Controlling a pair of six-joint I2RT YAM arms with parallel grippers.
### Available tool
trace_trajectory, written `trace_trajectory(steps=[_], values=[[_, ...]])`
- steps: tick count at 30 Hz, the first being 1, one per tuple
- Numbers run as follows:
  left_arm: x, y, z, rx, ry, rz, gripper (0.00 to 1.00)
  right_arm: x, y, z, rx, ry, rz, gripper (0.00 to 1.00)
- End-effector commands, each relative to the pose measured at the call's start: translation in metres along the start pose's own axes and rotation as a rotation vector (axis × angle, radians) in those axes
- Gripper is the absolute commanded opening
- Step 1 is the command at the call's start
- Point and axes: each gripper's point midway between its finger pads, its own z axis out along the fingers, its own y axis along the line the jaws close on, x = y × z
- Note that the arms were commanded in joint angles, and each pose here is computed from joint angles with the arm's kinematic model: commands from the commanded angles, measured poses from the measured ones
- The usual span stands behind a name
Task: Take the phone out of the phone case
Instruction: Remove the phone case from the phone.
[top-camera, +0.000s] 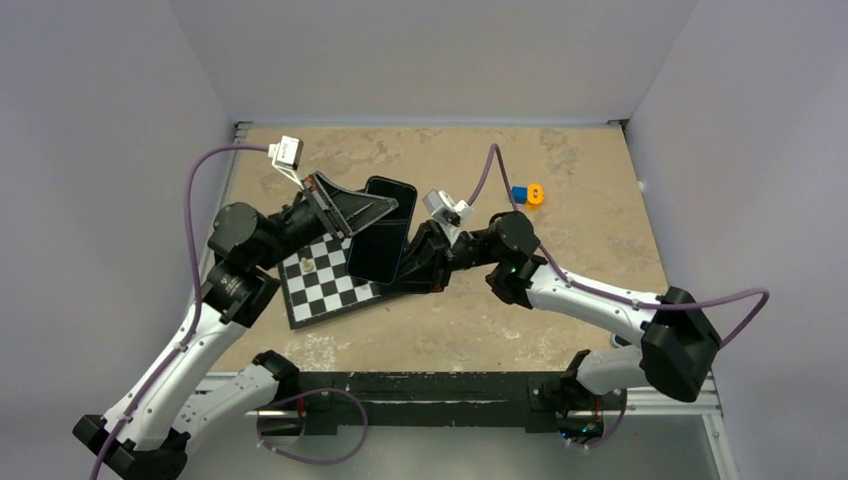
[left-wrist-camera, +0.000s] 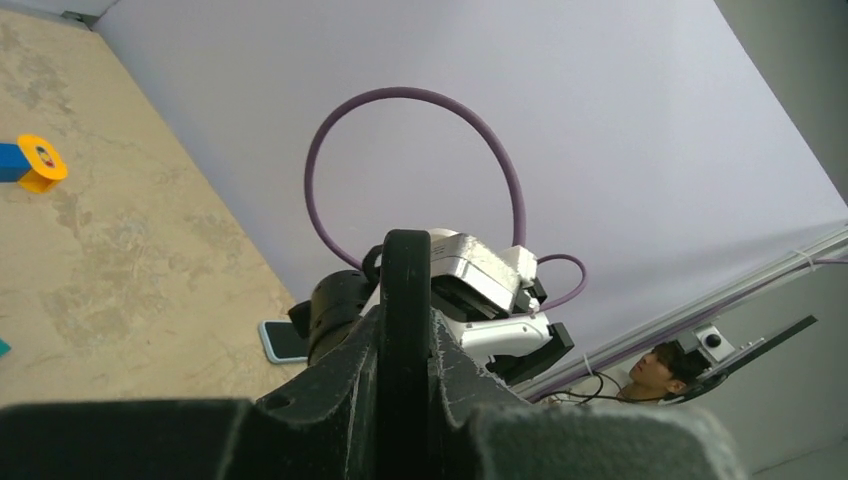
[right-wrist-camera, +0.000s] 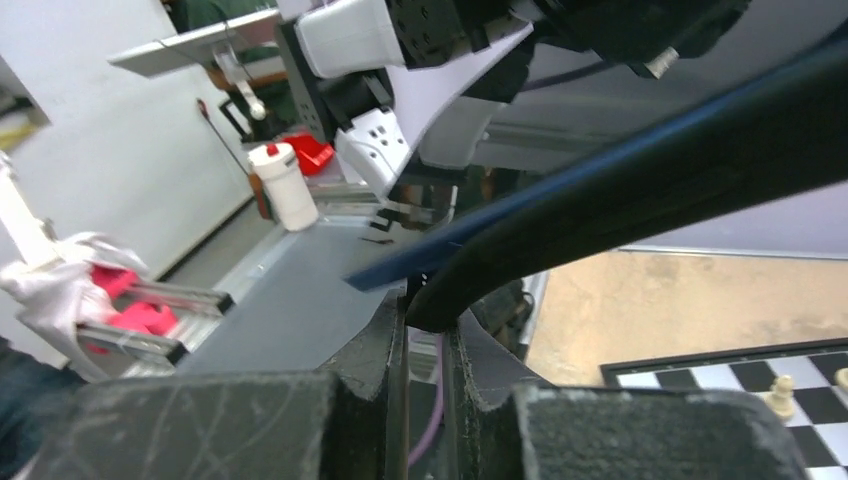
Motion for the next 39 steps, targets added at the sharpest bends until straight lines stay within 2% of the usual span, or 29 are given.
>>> trace_trajectory(steps=[1, 7, 12, 13, 14, 15, 17, 21, 25, 29, 33, 35, 39], values=[[0.014, -0.054, -0.014, 0.161, 0.096, -0.153, 0.0, -0.016, -0.071, 0.005, 0.219, -0.042, -0.226, 0.0], [0.015, -0.046, -0.01, 0.137, 0.099, -0.171, 0.0, -0.038, -0.084, 0.008, 0.278, -0.045, -0.297, 0.0], [0.01, -0.044, -0.004, 0.169, 0.07, -0.188, 0.0, -0.041, -0.095, -0.019, 0.489, -0.127, -0.181, 0.0], [0.008, -0.043, -0.002, 0.174, 0.055, -0.186, 0.0, -0.037, -0.091, -0.025, 0.504, -0.134, -0.141, 0.05], [0.006, -0.04, -0.001, 0.171, 0.033, -0.174, 0.0, -0.034, -0.085, -0.03, 0.515, -0.146, -0.091, 0.18], [0.003, -0.037, -0.001, 0.16, 0.008, -0.156, 0.0, -0.03, -0.079, -0.033, 0.517, -0.152, -0.029, 0.28], [-0.005, -0.028, -0.002, 0.117, -0.05, -0.113, 0.0, -0.018, -0.067, -0.037, 0.509, -0.136, 0.097, 0.4], [-0.021, -0.016, -0.006, 0.038, -0.152, 0.002, 0.0, -0.006, -0.038, -0.042, 0.478, -0.074, 0.271, 0.5], [-0.029, -0.007, -0.006, -0.011, -0.197, 0.036, 0.0, -0.018, -0.003, -0.049, 0.42, -0.107, 0.295, 0.59], [-0.031, -0.001, -0.001, -0.033, -0.195, 0.041, 0.0, -0.028, 0.013, -0.051, 0.387, -0.136, 0.297, 0.6], [-0.029, 0.003, 0.003, -0.035, -0.184, 0.025, 0.0, -0.043, 0.033, -0.038, 0.248, -0.155, 0.332, 0.46], [-0.028, 0.004, 0.005, -0.029, -0.181, 0.017, 0.0, -0.044, 0.039, -0.034, 0.186, -0.163, 0.353, 0.45], [-0.026, 0.004, 0.008, -0.017, -0.17, 0.001, 0.0, -0.042, 0.03, -0.029, 0.182, -0.166, 0.374, 0.45]])
